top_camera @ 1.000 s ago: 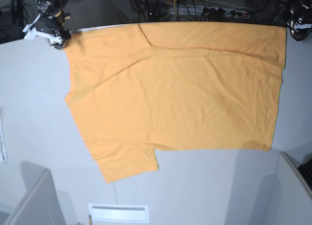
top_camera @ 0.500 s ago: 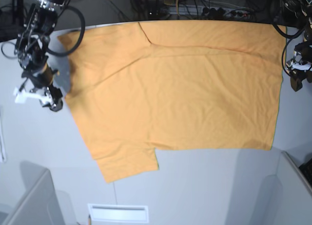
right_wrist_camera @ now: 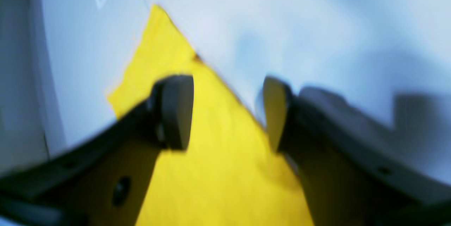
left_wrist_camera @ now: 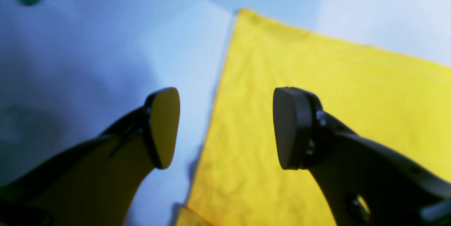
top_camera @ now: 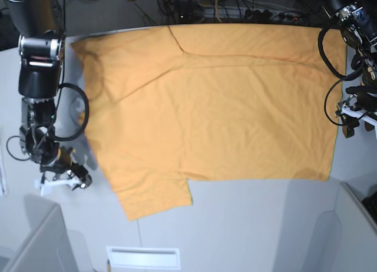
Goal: Fold the T-shirt properly
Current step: 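Release the right gripper, move it to the hem corner and grasp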
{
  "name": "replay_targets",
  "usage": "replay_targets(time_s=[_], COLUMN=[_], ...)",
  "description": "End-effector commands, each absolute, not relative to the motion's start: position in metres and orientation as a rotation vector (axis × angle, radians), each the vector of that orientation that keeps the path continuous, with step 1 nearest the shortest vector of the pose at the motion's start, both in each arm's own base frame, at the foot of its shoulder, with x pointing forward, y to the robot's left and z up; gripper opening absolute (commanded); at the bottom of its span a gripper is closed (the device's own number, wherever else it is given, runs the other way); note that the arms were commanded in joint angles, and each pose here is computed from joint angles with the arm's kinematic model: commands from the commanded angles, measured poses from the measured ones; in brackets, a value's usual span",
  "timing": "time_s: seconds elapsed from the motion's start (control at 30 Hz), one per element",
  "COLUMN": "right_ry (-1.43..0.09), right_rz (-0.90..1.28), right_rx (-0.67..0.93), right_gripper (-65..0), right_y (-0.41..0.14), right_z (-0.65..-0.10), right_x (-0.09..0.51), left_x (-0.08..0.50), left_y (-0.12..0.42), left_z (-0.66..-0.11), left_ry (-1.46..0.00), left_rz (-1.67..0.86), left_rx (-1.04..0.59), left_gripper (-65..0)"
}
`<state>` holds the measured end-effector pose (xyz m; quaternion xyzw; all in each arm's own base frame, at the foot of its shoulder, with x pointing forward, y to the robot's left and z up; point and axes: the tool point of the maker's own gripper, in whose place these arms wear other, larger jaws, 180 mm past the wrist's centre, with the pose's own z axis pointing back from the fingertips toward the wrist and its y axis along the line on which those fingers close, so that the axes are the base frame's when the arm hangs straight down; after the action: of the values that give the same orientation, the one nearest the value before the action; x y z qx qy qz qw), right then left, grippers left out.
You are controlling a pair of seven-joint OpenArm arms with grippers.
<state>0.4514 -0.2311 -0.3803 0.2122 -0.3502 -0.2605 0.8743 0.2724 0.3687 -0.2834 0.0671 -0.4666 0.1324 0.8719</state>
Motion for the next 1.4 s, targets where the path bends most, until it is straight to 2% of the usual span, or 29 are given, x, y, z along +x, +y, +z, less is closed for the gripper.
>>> replay_targets(time_s=[0.0, 0.17, 0.3, 0.4, 0.77, 0.9, 1.3, 1.37], right_ry=[-0.802, -0.830, -0.815, -0.825, -0.776, -0.765, -0.764, -0.764], right_rz=[-0.510, -0.385, -0.347, -0.321, -0.239, -0.178, -0.181, -0.182], right_rx=[0.453, 0.393, 0.346, 0.309, 0.334, 0.408, 0.405, 0.403], right_gripper=[-34.2, -33.9, -29.3, -28.4, -28.4, -28.7, -29.1, -33.0], right_y=[-0.233, -0.222, -0.218, -0.220, -0.190, -0.161, -0.161, -0.162], right_z=[-0.356, -0.357, -0.372, -0.380, -0.405, -0.403, -0.405, -0.405], right_x=[0.474, 0.508, 0.518, 0.520, 0.507, 0.506, 0.505, 0.505], left_x=[0.275, 0.276, 0.270, 0.269, 0.271, 0.271, 0.270, 0.272], left_y=[0.376, 0.379, 0.383, 0.384, 0.385, 0.386, 0.386, 0.385], left_z=[-0.272, -0.275, -0.285, -0.290, -0.288, -0.292, -0.293, -0.292], left_ry=[-1.004, -0.999, -0.968, -0.954, -0.962, -0.955, -0.951, -0.954], left_rz=[0.264, 0.272, 0.284, 0.293, 0.294, 0.302, 0.303, 0.298], left_rx=[0.173, 0.174, 0.178, 0.173, 0.173, 0.167, 0.167, 0.165], left_gripper=[-24.8, -24.8, -24.8, -24.8, -24.8, -24.8, -24.8, -24.8])
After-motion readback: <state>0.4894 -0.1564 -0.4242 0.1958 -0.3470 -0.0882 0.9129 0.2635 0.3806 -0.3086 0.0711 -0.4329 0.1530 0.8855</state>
